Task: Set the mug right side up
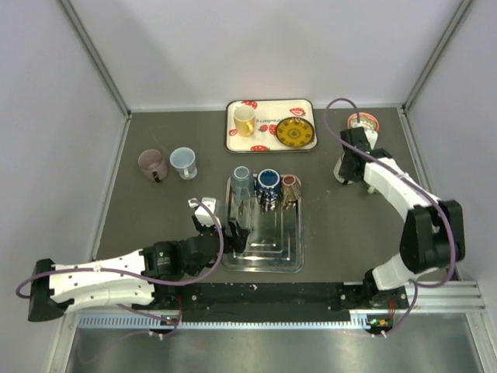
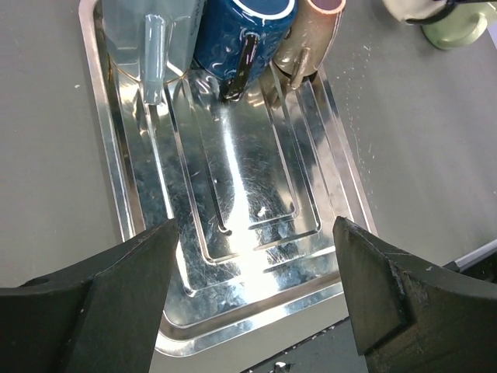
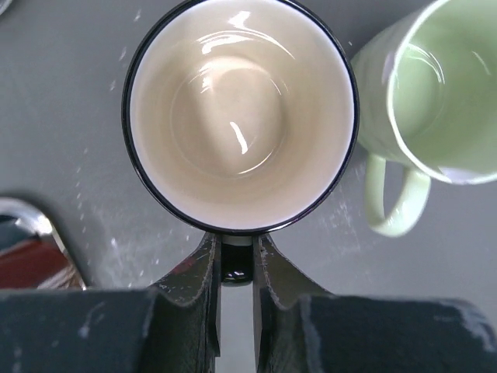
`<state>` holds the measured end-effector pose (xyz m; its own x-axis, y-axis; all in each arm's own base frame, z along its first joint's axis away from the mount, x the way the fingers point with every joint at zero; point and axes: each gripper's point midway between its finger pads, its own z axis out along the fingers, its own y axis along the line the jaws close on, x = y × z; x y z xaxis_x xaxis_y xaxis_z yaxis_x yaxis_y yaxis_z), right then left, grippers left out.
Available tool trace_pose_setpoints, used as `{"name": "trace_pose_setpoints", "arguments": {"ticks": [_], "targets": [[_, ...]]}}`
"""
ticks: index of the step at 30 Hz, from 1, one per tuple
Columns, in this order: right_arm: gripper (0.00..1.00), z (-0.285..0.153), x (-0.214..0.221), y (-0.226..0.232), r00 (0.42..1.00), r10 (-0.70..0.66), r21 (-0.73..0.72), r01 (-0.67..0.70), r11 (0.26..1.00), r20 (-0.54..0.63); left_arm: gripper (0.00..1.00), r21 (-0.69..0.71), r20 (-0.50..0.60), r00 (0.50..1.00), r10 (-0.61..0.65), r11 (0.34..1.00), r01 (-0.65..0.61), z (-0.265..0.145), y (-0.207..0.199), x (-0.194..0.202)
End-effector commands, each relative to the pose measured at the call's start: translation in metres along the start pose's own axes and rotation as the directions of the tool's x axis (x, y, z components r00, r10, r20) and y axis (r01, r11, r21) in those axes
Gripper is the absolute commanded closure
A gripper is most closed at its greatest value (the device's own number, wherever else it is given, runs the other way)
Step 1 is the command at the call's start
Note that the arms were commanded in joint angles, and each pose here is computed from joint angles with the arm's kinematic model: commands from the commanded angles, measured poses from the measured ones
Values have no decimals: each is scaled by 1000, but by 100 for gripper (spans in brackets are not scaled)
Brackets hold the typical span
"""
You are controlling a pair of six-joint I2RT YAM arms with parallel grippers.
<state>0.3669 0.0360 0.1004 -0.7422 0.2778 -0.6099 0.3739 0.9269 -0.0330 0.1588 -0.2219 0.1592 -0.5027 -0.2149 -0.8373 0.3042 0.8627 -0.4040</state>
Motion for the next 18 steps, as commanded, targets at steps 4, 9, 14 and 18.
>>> {"name": "trace_pose_setpoints", "arguments": {"ticks": [4,9,14,18], "targets": [[100,-76,-32,11,984,61,-233,-20,972,170,14,6,98,992,-78,997,78,-1,-6,-26],[100,-113,-18,33,977,134,-456,-44,889,166,13,17,147,980,-130,991,129,1,-8,-36],[100,-194,-3,75,967,208,-815,-1,579,146,1,223,242,944,-224,960,170,-7,-39,-63],[100,-259,0,87,961,248,-940,34,338,124,1,436,293,886,-358,875,210,-25,-70,-99]]}}
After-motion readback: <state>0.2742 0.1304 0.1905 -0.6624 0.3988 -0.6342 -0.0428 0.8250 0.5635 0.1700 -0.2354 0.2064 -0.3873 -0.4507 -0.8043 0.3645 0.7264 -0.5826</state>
